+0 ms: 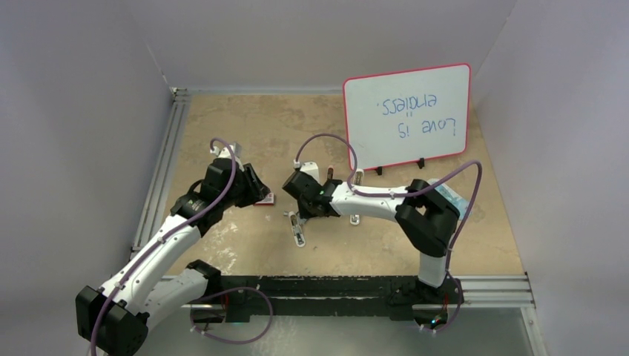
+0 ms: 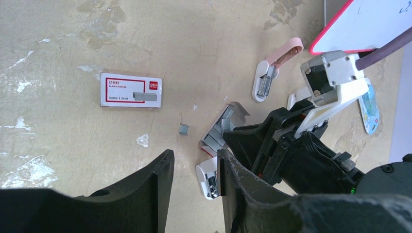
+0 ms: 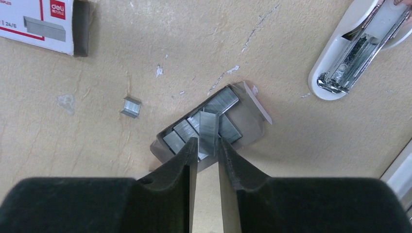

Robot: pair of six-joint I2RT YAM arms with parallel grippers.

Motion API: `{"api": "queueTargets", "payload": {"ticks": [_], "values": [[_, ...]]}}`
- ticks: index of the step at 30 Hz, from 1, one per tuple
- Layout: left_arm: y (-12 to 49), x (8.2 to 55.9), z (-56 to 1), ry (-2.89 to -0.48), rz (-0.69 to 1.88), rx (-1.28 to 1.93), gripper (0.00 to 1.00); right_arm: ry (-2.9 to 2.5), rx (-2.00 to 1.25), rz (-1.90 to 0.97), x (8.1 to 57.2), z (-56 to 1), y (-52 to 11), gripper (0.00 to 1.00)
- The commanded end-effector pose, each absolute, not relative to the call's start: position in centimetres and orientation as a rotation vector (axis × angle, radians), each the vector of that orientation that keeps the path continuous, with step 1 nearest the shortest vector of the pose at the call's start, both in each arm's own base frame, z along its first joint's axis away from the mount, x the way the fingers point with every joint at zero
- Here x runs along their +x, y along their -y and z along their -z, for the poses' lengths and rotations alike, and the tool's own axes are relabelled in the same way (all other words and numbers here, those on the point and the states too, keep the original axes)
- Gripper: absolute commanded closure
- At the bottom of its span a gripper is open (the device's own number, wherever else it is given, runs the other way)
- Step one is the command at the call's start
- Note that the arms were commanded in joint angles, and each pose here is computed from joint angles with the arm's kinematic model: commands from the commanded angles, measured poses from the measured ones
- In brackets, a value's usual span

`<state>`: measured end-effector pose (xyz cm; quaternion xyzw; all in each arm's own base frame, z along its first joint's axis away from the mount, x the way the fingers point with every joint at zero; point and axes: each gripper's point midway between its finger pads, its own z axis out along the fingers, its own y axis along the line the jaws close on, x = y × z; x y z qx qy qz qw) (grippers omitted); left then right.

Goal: Load the staples into the stapler
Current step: Pick up the staple from the staple box.

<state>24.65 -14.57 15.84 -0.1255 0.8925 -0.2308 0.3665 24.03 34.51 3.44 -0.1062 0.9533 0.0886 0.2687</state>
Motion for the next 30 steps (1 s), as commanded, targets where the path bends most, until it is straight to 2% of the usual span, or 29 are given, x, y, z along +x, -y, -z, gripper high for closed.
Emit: {"api": "queueTargets", "payload": {"ticks": [1, 7, 15, 26, 30], "values": [[14.7, 25.1, -16.5, -2.262, 0.602, -0.299, 0.62, -2.541, -0.245, -0.288, 23.8, -5.9, -34.4, 0.73], [14.8, 25.2, -16.5, -2.259, 0.604, -0.297, 0.62, -2.527, -0.251, -0.286, 24.3, -6.0, -34.8, 0.66], [14.7, 25.2, -16.5, -2.260, 0.600, -0.296, 0.62, -2.519, -0.261, -0.210, 25.4, -5.0, -35.1, 0.65], [14.7, 25.2, -16.4, -2.261, 0.597, -0.296, 0.62, -2.518, -0.263, -0.172, 25.6, -4.4, -34.8, 0.74], [14.7, 25.2, -16.4, -2.262, 0.597, -0.295, 0.62, -2.510, -0.268, -0.145, 25.9, -4.2, -34.6, 0.73]]}}
